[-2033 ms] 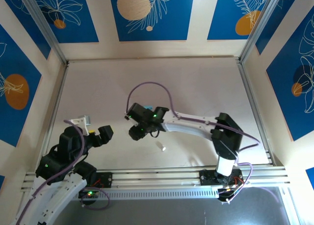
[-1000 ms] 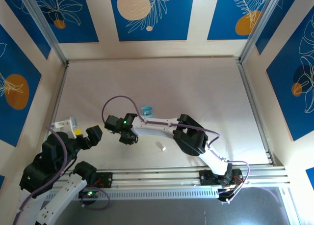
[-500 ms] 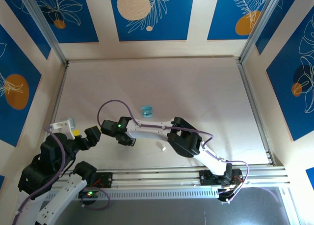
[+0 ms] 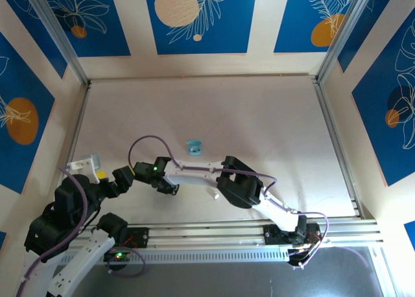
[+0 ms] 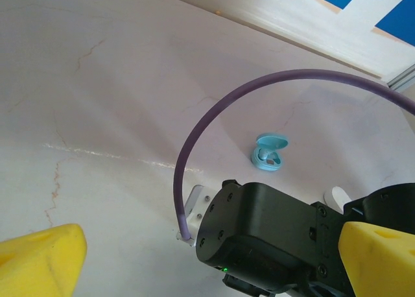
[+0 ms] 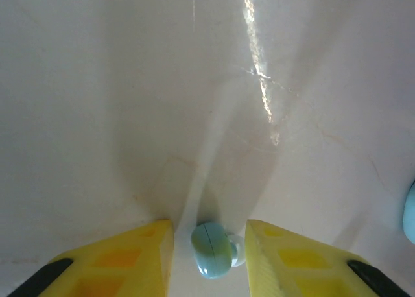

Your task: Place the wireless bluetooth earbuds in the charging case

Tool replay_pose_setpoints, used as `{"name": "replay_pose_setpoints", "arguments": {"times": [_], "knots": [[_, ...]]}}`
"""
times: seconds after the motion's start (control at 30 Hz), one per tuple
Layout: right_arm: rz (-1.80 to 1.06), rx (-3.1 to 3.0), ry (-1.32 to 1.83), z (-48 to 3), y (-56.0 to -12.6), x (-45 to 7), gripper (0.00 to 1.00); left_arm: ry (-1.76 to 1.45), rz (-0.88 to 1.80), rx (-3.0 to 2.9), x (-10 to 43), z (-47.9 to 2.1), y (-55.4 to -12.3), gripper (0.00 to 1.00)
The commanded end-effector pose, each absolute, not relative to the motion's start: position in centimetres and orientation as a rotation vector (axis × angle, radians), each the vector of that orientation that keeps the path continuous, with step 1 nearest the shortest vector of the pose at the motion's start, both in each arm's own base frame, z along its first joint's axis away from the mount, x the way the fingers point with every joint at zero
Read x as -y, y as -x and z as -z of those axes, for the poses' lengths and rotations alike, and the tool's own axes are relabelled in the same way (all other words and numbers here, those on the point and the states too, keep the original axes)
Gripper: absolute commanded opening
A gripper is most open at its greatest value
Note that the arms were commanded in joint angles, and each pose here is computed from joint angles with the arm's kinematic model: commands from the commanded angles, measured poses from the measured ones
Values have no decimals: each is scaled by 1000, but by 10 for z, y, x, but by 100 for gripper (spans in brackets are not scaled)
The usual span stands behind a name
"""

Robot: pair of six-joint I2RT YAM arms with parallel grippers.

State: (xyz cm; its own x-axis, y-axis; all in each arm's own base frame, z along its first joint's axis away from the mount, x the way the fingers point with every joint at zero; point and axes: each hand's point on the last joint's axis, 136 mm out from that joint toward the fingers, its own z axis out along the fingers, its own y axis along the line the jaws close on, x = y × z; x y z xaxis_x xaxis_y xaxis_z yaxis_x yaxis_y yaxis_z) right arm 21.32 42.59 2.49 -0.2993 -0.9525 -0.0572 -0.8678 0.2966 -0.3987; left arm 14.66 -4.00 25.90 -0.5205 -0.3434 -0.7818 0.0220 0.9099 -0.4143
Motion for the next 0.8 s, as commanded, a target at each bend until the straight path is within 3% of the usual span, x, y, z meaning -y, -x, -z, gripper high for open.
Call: {"name": "replay_pose_setpoints", "arguments": {"times": [0.0, 0.77], "knots": [[452, -2300, 1645, -23, -216, -424, 34, 203, 463, -2065, 42, -265, -148, 100], [496, -2362, 1555, -23, -233, -414, 23, 191, 471, -2077, 48, -265, -155, 100]]}}
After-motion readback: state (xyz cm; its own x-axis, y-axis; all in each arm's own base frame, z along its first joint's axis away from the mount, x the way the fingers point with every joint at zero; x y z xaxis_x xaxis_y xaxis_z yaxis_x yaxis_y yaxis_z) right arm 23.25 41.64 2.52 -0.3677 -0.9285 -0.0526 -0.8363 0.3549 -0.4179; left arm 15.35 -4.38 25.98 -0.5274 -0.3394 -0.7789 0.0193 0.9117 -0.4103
